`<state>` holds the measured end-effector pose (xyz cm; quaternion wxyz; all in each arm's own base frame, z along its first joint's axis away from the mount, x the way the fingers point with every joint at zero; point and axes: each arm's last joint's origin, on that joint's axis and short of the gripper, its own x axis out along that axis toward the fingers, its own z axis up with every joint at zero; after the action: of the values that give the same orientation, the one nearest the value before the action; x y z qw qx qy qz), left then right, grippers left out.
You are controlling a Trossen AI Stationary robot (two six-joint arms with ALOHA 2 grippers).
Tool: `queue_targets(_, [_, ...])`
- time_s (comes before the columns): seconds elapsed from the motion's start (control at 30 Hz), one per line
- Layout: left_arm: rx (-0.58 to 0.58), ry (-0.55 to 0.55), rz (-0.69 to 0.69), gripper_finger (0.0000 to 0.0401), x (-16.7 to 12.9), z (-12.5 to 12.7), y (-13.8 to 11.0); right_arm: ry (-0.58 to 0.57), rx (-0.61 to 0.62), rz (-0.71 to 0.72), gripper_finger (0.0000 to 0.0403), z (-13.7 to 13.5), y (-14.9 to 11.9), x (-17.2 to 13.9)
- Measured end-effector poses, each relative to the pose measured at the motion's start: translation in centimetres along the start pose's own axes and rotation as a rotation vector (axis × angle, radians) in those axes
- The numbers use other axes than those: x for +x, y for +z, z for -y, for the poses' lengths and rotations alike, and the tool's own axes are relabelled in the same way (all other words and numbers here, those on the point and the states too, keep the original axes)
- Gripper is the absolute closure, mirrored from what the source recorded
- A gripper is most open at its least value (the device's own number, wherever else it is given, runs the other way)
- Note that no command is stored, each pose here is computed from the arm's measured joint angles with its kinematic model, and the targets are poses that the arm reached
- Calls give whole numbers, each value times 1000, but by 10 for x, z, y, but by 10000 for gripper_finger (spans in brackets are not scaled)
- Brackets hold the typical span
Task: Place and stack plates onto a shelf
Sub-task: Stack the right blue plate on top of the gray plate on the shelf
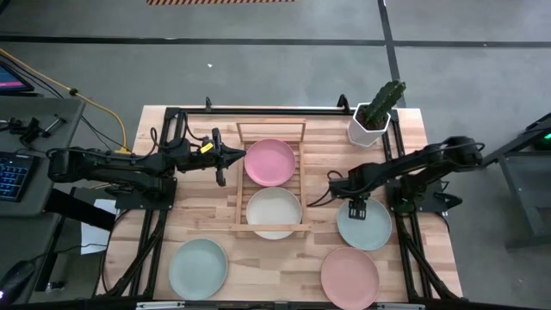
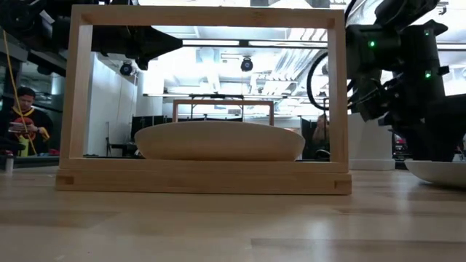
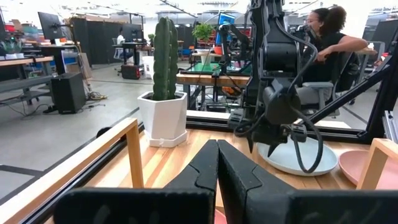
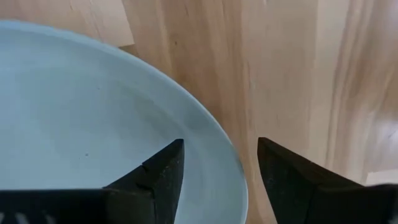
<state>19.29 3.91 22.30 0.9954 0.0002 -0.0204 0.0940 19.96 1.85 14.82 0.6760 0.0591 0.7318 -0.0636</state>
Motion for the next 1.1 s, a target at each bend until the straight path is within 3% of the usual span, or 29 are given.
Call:
queue_targets(0.2, [0,0,0,401,0,0,0,-3,-39,-17,241,0,2,4])
queue_targets(0.3, [0,0,0,401,0,0,0,1,-49,-18,290,-1,2,4])
queue_targets(0.4, [3,0,0,401,0,0,0,21,-44,-31,367,-1,1,4])
queue_targets(0.47, [6,0,0,401,0,0,0,49,-24,-38,390,-2,0,3])
queue_targets(0.73, [7,0,0,401,0,0,0,111,60,-57,399,5,-3,-2])
queue_targets(1.1, [8,0,0,401,0,0,0,174,246,180,402,29,-24,-45])
